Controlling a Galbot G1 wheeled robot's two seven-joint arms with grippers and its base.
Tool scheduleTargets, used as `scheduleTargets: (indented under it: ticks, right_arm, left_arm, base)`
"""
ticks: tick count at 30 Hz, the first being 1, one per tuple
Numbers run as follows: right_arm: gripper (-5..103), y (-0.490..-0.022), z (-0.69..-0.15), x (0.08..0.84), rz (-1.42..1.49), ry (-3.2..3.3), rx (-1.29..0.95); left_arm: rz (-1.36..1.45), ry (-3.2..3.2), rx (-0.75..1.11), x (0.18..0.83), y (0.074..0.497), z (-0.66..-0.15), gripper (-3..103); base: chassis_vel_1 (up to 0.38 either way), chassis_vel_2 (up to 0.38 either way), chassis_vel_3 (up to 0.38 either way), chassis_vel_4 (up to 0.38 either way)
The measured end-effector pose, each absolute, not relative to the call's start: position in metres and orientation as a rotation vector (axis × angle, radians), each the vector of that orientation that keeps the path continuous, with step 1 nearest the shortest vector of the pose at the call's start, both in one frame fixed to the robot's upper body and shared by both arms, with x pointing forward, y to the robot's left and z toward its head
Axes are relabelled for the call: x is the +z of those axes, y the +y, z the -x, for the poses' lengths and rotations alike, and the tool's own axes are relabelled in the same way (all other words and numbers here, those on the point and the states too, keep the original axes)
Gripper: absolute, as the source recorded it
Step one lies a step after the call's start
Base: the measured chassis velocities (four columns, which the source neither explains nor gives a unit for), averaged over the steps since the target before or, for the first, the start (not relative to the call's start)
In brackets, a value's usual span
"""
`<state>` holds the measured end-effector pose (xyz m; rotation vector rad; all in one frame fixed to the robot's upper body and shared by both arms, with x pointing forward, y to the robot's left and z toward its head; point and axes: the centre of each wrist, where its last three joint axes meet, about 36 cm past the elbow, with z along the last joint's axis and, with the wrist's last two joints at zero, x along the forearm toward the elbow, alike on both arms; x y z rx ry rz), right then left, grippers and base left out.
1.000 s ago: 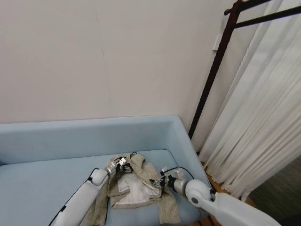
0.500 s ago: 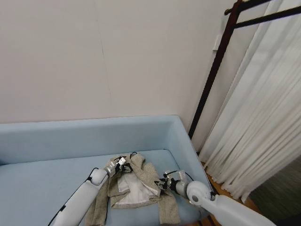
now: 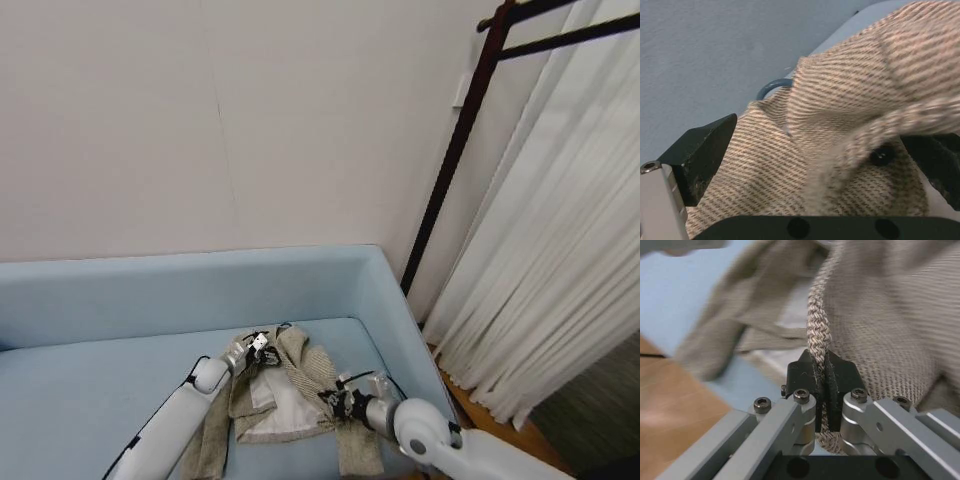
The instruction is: Pick up the clothes from the sofa and hang them on the clothes hanger.
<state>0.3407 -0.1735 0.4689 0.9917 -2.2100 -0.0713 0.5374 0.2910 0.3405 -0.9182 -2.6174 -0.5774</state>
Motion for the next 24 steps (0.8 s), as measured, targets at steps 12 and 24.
scheduleTargets:
  ticks: [12, 24]
  right_arm:
    - [2, -0.11, -0.343, 0.431, -1.1, -2.111, -0.046]
    - [36, -0.145, -0.342, 0.45, -0.976, -2.193, -0.023]
  left_arm:
    - [0.806, -2.677, -0.574, 0.364, 0.323, -0.532, 100]
    - [0.689, -2.785, -0.5, 0.393, 0.358, -0.53, 100]
  base:
    - [0.0, 0.0, 0.0, 0.0]
    - [0.0, 0.0, 0.0, 0.0]
